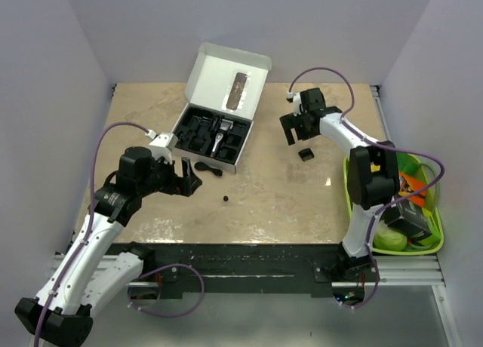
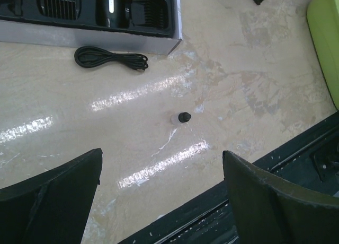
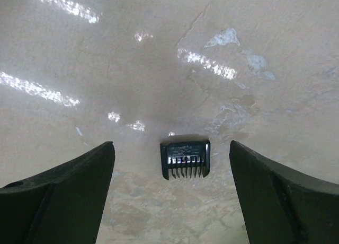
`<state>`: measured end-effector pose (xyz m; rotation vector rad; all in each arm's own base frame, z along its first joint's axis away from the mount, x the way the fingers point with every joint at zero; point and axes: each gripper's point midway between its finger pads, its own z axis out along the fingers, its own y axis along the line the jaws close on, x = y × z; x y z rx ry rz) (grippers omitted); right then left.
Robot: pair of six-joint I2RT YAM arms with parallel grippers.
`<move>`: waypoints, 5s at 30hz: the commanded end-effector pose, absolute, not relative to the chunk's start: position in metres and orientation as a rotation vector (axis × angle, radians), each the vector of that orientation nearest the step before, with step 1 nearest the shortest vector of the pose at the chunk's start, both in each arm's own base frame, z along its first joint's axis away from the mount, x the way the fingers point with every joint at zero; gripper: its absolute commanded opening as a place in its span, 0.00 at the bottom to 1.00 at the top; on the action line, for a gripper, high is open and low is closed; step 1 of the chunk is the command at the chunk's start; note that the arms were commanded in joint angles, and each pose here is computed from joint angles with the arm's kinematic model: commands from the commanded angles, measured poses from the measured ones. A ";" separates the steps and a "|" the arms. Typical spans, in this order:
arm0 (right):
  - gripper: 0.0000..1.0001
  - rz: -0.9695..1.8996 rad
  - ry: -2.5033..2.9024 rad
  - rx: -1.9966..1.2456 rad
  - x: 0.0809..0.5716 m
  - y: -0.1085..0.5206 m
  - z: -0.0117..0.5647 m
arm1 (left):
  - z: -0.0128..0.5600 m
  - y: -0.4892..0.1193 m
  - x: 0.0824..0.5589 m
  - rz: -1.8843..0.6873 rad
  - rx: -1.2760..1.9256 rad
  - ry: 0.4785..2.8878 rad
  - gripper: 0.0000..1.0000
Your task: Sort the hair-cutting tools
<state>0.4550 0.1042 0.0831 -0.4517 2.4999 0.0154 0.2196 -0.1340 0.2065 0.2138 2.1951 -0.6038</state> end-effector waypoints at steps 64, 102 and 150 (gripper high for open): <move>0.41 0.089 2.568 -0.513 0.433 0.086 0.074 | 0.218 -0.145 0.206 -0.695 0.281 2.145 1.00; 0.45 0.328 1.967 -1.142 0.495 0.336 0.183 | 0.238 -0.135 0.238 -0.565 0.158 2.197 1.00; 0.55 0.331 1.961 -1.375 0.520 0.332 0.089 | 0.208 -0.138 0.250 -0.533 0.168 2.289 1.00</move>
